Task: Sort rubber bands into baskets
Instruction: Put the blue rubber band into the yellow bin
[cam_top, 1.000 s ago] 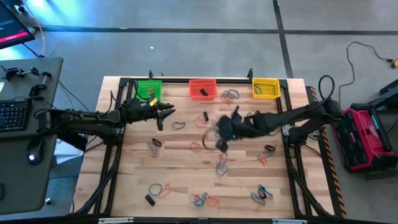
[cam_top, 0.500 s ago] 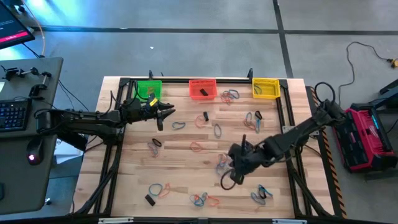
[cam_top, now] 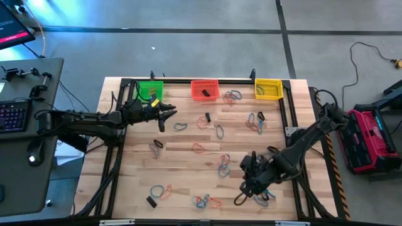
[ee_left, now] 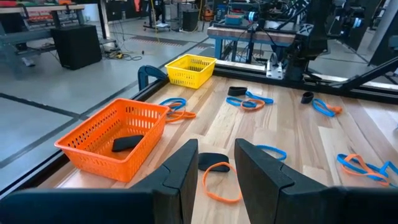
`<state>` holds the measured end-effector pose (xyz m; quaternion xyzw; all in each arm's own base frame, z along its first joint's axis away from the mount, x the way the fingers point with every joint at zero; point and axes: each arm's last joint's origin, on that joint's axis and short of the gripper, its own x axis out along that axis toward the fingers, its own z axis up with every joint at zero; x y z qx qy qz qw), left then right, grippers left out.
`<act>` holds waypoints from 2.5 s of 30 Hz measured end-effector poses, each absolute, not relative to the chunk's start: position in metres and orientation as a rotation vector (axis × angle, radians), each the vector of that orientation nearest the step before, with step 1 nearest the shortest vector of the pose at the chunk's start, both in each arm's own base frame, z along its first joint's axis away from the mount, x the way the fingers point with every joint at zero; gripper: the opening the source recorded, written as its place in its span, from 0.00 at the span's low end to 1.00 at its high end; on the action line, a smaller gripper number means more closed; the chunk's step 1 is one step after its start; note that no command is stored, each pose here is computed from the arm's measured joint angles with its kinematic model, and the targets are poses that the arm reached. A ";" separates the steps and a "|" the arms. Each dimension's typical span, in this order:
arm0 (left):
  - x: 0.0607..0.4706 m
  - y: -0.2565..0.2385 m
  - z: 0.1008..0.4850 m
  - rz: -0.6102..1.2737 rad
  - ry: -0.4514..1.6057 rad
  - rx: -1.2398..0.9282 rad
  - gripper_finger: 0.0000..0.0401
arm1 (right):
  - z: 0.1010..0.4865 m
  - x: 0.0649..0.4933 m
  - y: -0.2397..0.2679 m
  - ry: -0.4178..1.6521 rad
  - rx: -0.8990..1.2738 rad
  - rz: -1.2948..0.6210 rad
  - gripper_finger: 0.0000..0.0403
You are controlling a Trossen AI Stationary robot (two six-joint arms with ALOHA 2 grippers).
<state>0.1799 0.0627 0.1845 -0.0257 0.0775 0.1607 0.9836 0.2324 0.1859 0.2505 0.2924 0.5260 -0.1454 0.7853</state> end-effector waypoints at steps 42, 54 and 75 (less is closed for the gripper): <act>0.181 0.056 0.185 0.074 0.156 -0.012 0.25 | 0.152 0.230 0.237 1.668 0.464 -0.249 0.36; 0.185 0.040 0.185 -0.115 0.148 0.063 0.25 | 0.151 0.229 0.238 1.648 0.427 -0.243 0.36; 0.187 0.033 0.184 0.001 0.160 0.137 0.25 | 0.139 0.226 0.251 1.635 0.341 -0.153 0.07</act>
